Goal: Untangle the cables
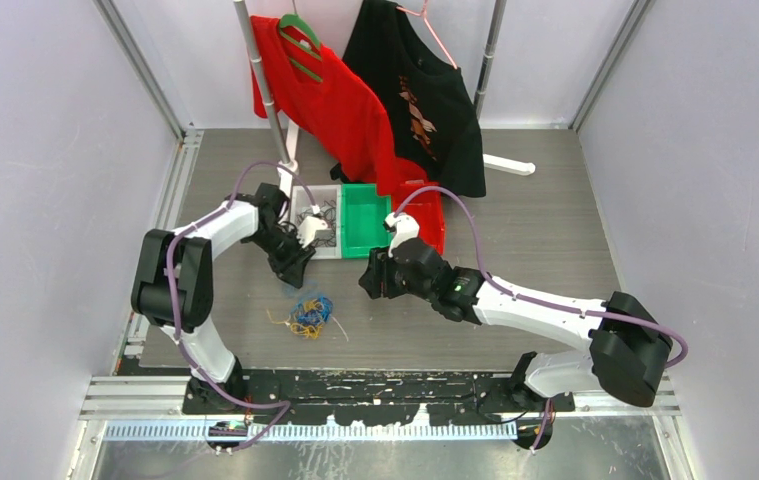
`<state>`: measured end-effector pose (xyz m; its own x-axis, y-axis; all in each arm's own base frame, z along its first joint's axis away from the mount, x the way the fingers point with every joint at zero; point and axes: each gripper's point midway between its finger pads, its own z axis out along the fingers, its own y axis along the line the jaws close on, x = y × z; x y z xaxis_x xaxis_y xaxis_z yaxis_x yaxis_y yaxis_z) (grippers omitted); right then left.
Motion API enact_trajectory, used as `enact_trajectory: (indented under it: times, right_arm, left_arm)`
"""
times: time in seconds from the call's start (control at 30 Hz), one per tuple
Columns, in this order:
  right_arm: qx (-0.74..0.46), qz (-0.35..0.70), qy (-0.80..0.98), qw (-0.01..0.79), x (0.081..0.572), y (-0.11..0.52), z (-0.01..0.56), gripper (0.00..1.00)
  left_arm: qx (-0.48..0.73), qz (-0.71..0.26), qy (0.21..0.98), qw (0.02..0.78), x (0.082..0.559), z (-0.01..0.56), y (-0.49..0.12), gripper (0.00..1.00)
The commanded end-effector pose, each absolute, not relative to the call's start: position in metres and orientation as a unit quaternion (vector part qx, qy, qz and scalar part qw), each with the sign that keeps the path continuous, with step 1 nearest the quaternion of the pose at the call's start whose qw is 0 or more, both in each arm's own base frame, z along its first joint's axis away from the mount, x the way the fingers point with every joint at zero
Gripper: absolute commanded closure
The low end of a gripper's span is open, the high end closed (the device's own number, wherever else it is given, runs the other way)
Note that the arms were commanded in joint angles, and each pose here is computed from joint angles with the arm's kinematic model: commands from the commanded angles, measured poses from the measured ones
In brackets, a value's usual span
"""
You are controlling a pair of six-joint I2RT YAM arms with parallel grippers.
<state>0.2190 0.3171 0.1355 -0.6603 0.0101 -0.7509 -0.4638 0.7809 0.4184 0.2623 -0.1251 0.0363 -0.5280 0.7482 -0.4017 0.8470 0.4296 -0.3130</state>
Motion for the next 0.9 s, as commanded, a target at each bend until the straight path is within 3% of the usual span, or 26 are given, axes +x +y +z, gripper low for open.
enact_trajectory:
  times: [0.0,0.1,0.17,0.3,0.57,0.87]
  right_arm:
    - [-0.119,0.347,0.831,0.419,0.226,0.332,0.171,0.48]
    - [-0.119,0.35,0.827,0.424,0.226,0.332,0.174,0.49]
    - [-0.121,0.352,0.822,0.431,0.227,0.331,0.178,0.49]
    - [-0.128,0.358,0.81,0.446,0.231,0.335,0.19,0.47]
    - [-0.157,0.396,0.75,0.505,0.238,0.353,0.239,0.28]
    - [-0.272,0.481,0.649,0.523,0.192,0.405,0.284,0.14]
  left_arm:
    - [0.495,-0.245,0.824,0.13,0.272,0.047,-0.135,0.75]
    - [0.497,-0.259,0.819,0.12,0.261,0.056,-0.137,0.94]
    - [0.497,-0.271,0.817,0.11,0.248,0.066,-0.137,1.0]
    - [0.497,-0.278,0.814,0.118,0.231,0.105,-0.136,1.0]
    - [0.47,-0.249,0.819,0.215,0.217,0.207,-0.134,1.0]
    - [0.41,-0.27,0.835,0.248,0.185,0.268,-0.142,1.0]
